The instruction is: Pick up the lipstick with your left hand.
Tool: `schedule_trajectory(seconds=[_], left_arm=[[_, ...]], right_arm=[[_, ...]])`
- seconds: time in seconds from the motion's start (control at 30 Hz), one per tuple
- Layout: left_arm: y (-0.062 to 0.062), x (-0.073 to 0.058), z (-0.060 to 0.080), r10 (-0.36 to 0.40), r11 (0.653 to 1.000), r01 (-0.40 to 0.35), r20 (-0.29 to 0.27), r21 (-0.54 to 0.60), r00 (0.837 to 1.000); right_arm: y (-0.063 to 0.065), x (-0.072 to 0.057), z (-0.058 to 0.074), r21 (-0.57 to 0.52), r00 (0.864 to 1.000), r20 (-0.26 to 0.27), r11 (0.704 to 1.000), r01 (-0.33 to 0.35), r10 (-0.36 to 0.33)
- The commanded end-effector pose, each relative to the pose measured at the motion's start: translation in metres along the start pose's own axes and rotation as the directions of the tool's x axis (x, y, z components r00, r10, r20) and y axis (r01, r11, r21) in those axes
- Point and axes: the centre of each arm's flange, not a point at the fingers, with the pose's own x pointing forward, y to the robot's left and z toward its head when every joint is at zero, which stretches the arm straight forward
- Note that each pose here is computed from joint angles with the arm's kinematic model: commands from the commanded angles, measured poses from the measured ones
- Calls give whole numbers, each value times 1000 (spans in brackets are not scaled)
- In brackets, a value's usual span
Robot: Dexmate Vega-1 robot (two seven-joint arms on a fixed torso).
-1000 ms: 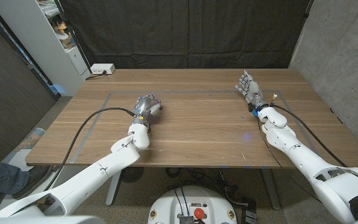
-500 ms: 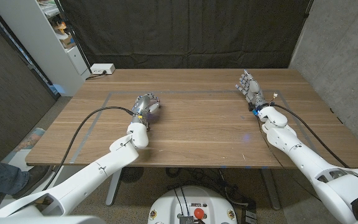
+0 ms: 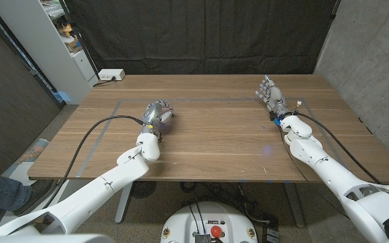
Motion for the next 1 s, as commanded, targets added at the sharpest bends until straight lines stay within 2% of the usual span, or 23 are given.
schedule_trajectory(seconds=[0.03,0.43,0.87,1.0], left_arm=[[6,-1,3,14,1000,-14,16,-16,1000],[17,3,10,31,999,-31,37,-17,999],[28,-1,16,68,996,-64,68,-58,995],[30,3,11,36,993,-30,50,-115,998]], right_arm=[[2,-3,2,-5,1000,5,1000,6,-6],[3,-1,5,-8,1000,12,1000,8,-8],[5,2,9,-14,1000,20,1000,11,-10],[5,3,11,-15,1000,22,1000,11,-11]])
